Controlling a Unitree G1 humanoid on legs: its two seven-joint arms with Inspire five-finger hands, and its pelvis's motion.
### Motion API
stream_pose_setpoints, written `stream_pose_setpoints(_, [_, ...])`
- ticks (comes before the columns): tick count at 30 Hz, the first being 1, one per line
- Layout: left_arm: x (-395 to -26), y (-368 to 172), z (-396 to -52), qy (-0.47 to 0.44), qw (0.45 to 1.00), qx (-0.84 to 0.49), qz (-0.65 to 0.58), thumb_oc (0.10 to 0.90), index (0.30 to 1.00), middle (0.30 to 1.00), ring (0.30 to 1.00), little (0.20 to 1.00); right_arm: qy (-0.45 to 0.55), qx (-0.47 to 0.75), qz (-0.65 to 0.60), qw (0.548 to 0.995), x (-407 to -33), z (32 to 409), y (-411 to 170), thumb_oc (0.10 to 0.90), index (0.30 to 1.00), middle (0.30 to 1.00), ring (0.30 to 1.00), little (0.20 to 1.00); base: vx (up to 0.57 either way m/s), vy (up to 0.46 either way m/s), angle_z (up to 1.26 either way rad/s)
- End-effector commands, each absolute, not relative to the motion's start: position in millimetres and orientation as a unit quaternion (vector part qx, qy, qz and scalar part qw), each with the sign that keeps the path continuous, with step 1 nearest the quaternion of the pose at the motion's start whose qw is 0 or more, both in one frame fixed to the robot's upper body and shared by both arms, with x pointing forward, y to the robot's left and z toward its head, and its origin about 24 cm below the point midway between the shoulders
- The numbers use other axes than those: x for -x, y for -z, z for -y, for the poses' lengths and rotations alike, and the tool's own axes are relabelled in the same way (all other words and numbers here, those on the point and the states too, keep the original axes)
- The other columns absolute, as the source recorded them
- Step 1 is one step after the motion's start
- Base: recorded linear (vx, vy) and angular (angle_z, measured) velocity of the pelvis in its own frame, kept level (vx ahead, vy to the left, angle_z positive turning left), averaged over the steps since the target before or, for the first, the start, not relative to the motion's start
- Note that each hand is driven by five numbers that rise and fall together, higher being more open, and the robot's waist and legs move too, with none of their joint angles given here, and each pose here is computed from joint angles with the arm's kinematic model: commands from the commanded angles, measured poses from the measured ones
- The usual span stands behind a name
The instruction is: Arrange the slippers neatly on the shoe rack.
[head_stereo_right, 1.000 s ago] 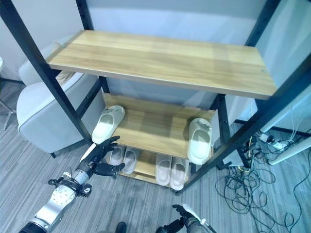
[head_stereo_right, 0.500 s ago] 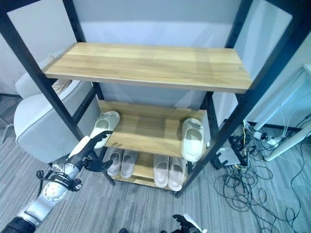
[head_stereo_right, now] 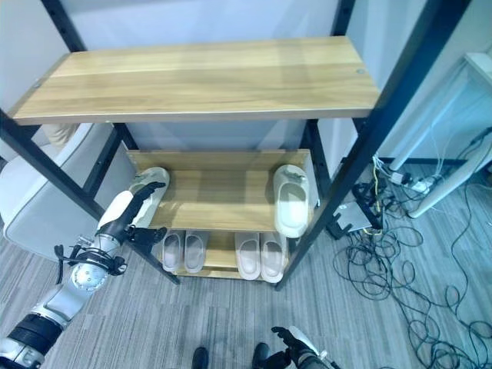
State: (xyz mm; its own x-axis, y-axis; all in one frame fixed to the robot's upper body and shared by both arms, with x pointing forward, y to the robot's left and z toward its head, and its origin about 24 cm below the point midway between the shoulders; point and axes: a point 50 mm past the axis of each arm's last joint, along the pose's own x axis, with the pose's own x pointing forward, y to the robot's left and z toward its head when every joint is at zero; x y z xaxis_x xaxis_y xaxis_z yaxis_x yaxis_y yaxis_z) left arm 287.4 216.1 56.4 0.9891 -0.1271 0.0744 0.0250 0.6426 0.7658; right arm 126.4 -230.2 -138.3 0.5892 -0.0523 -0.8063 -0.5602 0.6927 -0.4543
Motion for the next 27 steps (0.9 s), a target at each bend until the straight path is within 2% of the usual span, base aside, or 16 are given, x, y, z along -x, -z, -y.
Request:
stream_pose_setpoints(1, [-325,-138,-238,-0.078,0.866,-0.457,0.190,0.800,0.900,0.900,0.900,0.900,-0.171,0.388,-0.372,0.826,-148,229,125,0.800,0.900,0.900,0.900,0.900,-0.02,0.003,-0.04])
stream_pose_setpoints(10, [-329,-155,-259,-0.146,0.861,-0.444,0.199,0.800,0.900,0.900,0.900,0.900,-0.191,0.396,-0.361,0.822,-150,223,124,0.800,0.900,0.900,0.900,0.900,0.00,0.001,-0.09])
stream_pose_setpoints(15, [-333,-176,-268,-0.175,0.830,-0.484,0.218,0.800,0.900,0.900,0.900,0.900,-0.199,0.397,-0.352,0.824,-152,223,121,0.800,0.900,0.900,0.900,0.900,0.00,0.000,0.00])
stream_pose_setpoints(22, [-338,-201,-282,-0.198,0.758,-0.578,0.226,0.800,0.900,0.900,0.900,0.900,-0.206,0.398,-0.335,0.829,-160,220,117,0.800,0.900,0.900,0.900,0.900,0.00,0.000,0.00])
stream_pose_setpoints(27, [-338,-206,-291,-0.207,0.741,-0.601,0.216,0.800,0.900,0.900,0.900,0.900,-0.205,0.395,-0.330,0.832,-161,221,115,0.800,0.900,0.900,0.900,0.900,0.00,0.000,0.00])
